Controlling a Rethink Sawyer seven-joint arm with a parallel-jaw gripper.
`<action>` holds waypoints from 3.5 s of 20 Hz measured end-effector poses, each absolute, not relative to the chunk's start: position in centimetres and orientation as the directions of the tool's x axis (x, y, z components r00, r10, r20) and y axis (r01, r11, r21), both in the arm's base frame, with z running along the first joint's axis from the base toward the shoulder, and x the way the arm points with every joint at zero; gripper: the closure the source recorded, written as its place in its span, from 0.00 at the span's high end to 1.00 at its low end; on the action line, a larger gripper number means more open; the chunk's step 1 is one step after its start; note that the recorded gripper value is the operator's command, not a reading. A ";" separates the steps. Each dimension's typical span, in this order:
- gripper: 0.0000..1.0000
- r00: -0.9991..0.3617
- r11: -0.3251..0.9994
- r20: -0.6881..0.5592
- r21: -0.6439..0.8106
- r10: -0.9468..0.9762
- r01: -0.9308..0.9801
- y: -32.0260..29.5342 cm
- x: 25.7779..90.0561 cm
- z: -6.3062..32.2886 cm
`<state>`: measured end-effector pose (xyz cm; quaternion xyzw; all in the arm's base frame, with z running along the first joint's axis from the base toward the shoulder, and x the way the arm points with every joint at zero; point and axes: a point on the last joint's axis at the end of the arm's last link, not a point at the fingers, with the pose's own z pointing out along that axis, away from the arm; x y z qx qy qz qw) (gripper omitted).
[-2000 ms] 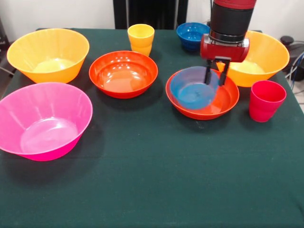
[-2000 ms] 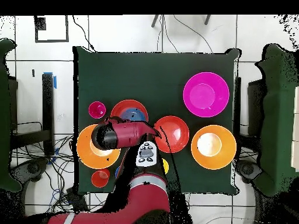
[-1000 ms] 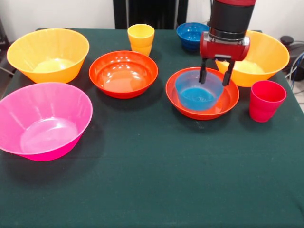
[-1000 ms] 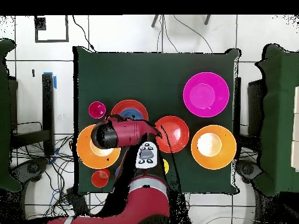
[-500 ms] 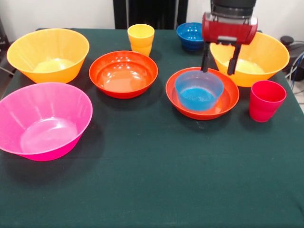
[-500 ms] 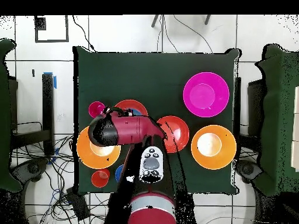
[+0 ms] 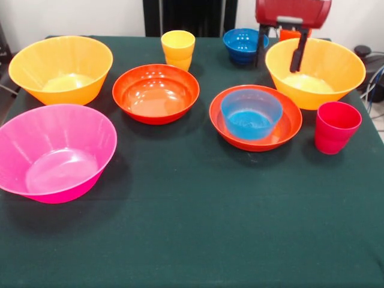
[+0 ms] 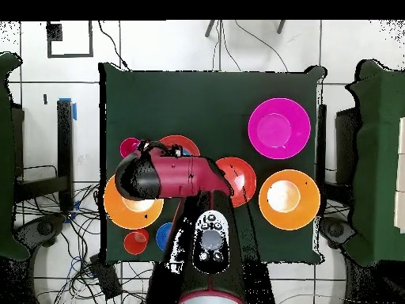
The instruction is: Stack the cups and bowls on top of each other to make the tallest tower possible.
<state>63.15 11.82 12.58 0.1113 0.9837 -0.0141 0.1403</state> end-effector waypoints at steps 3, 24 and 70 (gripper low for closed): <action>1.00 -0.934 0.970 -0.270 0.002 0.236 0.245 10.5 62.3 13.5; 1.00 -0.899 0.907 -0.162 -0.040 0.407 0.418 -5.3 54.3 12.4; 1.00 -1.000 0.999 -0.006 0.019 0.029 0.029 1.3 45.3 -1.7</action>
